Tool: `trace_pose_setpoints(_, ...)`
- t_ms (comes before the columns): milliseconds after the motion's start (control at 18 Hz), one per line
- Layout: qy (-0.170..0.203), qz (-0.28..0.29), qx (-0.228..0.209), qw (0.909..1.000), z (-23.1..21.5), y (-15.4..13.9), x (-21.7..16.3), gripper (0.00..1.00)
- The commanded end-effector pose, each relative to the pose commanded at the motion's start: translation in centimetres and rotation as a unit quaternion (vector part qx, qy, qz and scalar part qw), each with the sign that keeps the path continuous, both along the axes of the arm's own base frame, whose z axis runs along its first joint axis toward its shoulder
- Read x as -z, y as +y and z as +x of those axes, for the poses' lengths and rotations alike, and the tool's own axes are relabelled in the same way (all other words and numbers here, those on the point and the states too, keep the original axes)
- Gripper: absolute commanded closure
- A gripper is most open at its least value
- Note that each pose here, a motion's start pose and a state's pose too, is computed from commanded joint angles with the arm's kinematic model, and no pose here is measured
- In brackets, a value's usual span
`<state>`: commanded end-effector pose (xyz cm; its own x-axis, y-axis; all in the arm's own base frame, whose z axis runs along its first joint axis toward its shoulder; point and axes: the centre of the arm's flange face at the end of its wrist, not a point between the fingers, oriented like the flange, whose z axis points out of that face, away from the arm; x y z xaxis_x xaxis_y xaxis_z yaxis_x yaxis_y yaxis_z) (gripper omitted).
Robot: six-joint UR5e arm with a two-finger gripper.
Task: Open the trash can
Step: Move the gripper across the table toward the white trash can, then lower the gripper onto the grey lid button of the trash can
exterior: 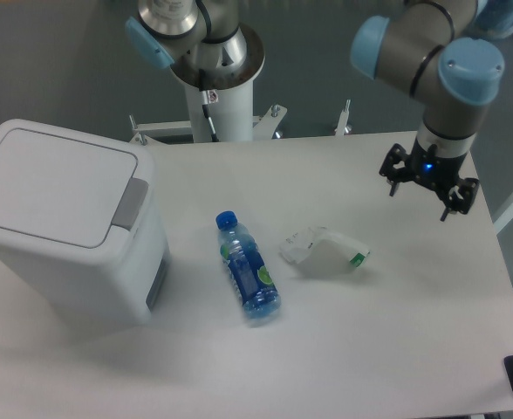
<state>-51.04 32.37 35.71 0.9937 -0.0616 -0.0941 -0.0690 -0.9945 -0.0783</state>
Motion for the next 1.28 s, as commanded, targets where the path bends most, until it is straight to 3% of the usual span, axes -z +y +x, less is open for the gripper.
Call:
trace_pose_setpoints(167, -0.026, 0.019, 0.022, 0.9992, 4.3, 2.1, 0.9, 0.00)
trace_pose_setpoints(500, -0.054, 0.056, 0.041, 0.9961, 8.7, 4.0, -3.9, 0.00)
trace_pose_setpoints(833, -0.096, 0.044, -0.020, 0.9942, 11.1, 7.6, -11.2, 0.00)
trace_pose_setpoints(1278, -0.144, 0.080, -0.107, 0.9805, 15.8, 13.2, -13.6, 0.00)
